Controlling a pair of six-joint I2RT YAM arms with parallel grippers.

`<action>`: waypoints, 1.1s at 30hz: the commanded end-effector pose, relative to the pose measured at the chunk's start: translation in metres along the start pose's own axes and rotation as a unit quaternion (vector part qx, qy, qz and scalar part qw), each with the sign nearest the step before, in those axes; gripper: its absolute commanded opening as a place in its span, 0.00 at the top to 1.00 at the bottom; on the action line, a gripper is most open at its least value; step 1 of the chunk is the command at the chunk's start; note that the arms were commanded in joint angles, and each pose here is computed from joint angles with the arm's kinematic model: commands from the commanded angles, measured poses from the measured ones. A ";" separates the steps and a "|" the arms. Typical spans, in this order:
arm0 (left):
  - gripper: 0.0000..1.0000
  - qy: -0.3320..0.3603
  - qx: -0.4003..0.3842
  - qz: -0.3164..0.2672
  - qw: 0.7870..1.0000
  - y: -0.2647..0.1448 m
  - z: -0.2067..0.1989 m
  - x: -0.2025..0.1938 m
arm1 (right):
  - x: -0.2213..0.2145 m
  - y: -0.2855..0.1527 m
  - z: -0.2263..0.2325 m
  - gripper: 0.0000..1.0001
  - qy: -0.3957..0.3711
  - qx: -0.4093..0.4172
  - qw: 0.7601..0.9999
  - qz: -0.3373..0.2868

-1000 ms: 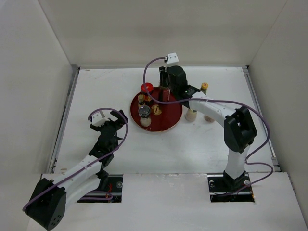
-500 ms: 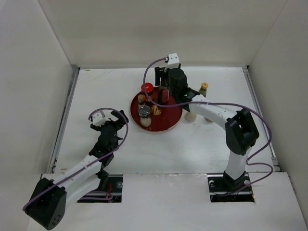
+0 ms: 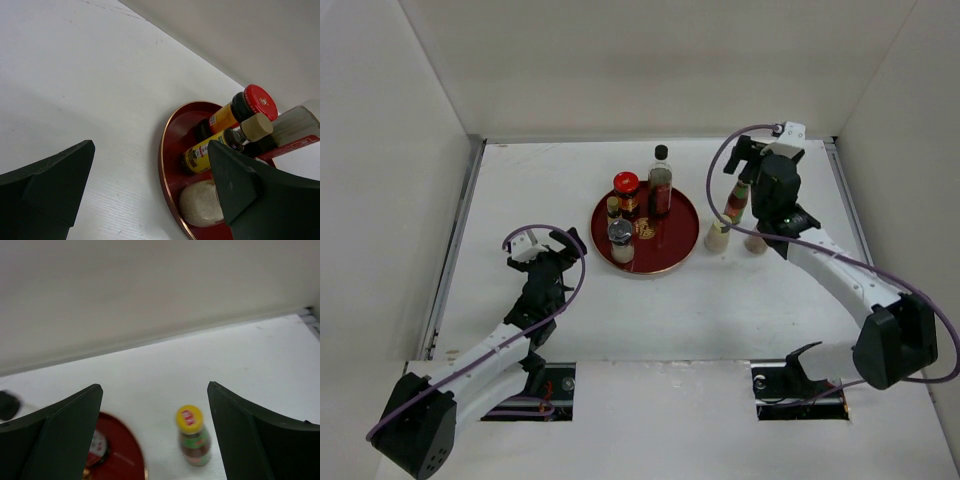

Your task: Organize the condiment bottles

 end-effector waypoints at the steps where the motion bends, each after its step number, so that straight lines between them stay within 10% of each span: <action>1: 0.00 -0.025 -0.021 -0.015 0.999 -0.001 -0.010 0.009 | -0.024 0.010 -0.034 0.07 -0.009 -0.065 0.997 0.033; 10: 0.00 -0.016 -0.014 -0.007 1.000 0.002 -0.008 0.003 | -0.067 0.044 -0.050 0.18 -0.030 -0.080 0.991 0.099; 19: 0.00 -0.015 -0.013 -0.006 1.000 0.004 -0.007 0.001 | -0.055 0.052 -0.048 0.60 -0.017 -0.080 0.994 0.068; 33: 0.00 -0.016 -0.016 -0.005 1.000 0.004 -0.008 0.001 | 0.070 -0.028 0.013 0.63 0.037 0.037 0.995 -0.087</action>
Point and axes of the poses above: each gripper's point midway between its finger pads, its own y axis out along the fingers, its own z axis along the line the jaws close on, x = y × z, the point moved 5 cm from there along -y, back along the fingers, and after that the axes turned 8 degrees about y, right-handed, at the moved point
